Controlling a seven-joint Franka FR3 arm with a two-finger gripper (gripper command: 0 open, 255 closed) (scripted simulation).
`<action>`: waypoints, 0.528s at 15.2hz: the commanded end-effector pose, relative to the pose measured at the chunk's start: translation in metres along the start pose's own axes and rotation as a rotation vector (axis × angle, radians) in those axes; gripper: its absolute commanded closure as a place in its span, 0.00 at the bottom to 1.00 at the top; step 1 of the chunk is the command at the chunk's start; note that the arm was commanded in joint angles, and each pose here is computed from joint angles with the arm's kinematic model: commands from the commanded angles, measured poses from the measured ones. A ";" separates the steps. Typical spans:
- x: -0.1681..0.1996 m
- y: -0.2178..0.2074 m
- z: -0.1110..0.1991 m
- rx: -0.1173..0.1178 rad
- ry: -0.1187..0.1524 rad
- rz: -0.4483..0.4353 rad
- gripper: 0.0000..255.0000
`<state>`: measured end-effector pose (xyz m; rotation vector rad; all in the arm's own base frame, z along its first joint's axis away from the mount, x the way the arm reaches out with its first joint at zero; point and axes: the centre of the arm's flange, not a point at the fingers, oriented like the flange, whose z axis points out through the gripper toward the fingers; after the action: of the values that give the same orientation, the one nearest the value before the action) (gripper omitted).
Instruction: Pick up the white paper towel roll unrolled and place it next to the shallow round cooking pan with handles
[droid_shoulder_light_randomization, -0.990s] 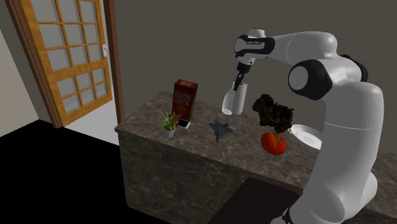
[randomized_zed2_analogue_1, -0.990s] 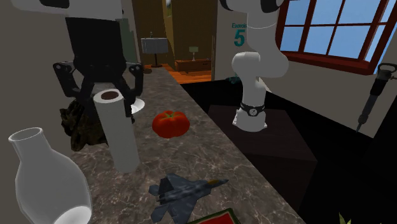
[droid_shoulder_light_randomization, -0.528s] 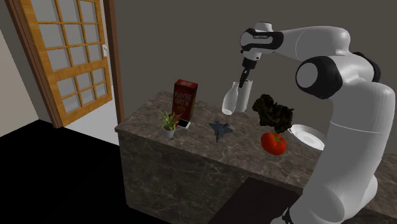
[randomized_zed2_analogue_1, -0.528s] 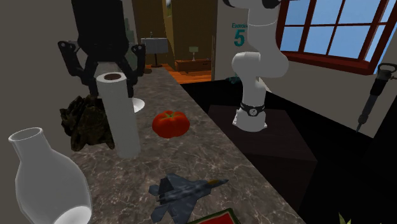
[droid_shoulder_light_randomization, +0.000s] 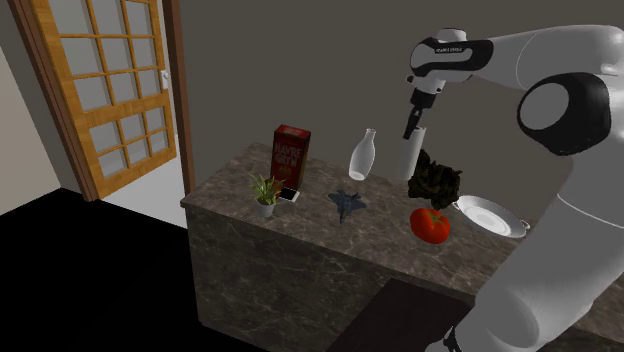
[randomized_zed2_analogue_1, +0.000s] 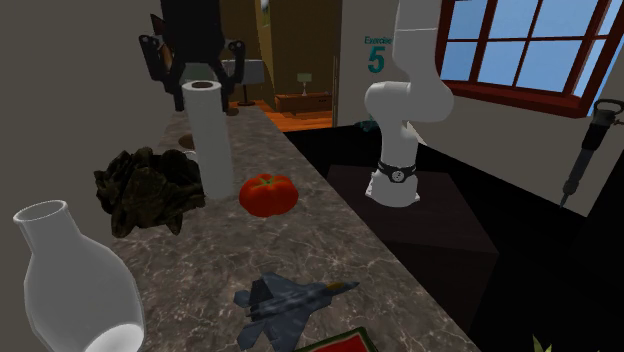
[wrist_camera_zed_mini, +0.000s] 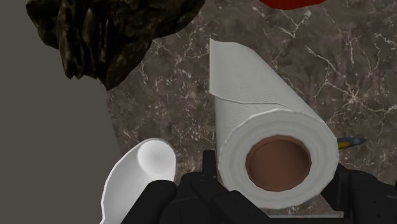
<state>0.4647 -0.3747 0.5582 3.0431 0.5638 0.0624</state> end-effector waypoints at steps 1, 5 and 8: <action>-0.024 -0.005 -0.007 0.001 0.000 -0.001 1.00; -0.073 -0.015 -0.025 0.001 0.000 -0.001 1.00; -0.109 -0.022 -0.038 0.001 0.000 -0.001 1.00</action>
<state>0.3676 -0.3882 0.5862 3.0435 0.5641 0.0624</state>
